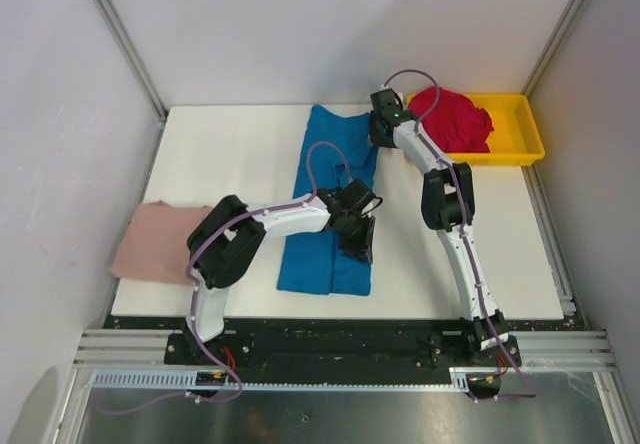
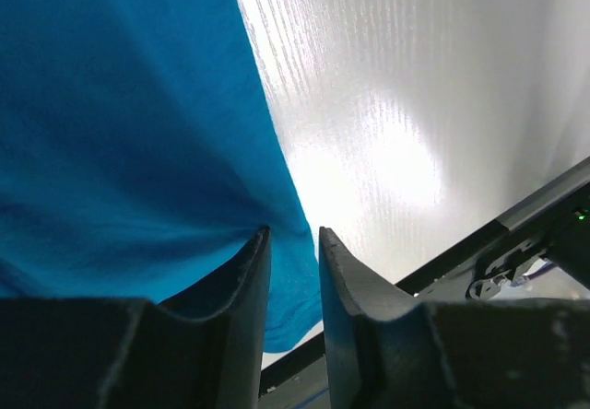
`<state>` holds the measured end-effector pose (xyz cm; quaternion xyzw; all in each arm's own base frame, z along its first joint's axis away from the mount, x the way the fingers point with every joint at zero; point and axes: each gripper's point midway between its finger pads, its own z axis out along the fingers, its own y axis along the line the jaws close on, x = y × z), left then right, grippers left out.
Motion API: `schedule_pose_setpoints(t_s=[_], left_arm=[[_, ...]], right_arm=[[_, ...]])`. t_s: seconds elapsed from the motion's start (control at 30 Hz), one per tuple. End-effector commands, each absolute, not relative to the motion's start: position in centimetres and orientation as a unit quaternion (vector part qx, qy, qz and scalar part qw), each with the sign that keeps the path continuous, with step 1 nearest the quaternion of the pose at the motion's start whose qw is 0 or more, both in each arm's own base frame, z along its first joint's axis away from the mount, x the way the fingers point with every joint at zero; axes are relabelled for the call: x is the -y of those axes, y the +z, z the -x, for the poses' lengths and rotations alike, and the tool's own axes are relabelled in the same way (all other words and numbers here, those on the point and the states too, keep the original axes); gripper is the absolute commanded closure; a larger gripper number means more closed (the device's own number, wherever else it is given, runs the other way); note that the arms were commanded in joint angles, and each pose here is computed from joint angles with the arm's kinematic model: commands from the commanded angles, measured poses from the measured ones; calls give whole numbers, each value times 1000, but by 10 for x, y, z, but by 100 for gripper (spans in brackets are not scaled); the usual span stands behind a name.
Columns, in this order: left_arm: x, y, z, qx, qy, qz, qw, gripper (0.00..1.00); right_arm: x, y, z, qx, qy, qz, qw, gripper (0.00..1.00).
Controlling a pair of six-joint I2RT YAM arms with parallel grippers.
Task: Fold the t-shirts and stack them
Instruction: Rotate the tshirt 90 degrees
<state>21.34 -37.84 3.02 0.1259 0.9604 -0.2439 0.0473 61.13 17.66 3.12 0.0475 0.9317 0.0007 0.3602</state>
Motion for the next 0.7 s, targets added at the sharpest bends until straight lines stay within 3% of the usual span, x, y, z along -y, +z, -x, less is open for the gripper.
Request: schedule_pose_setpoints(t_s=[0.0, 0.23, 0.67], left_arm=[[391, 71, -216, -947, -288, -124, 76, 68], [362, 72, -201, -951, -270, -124, 87, 67], [348, 29, -168, -960, -233, -150, 34, 70]], right_arm=[[-154, 90, -609, -921, 16, -82, 379, 45], [-153, 131, -602, -913, 56, -115, 388, 47], [-170, 96, -572, -931, 85, -119, 336, 54]])
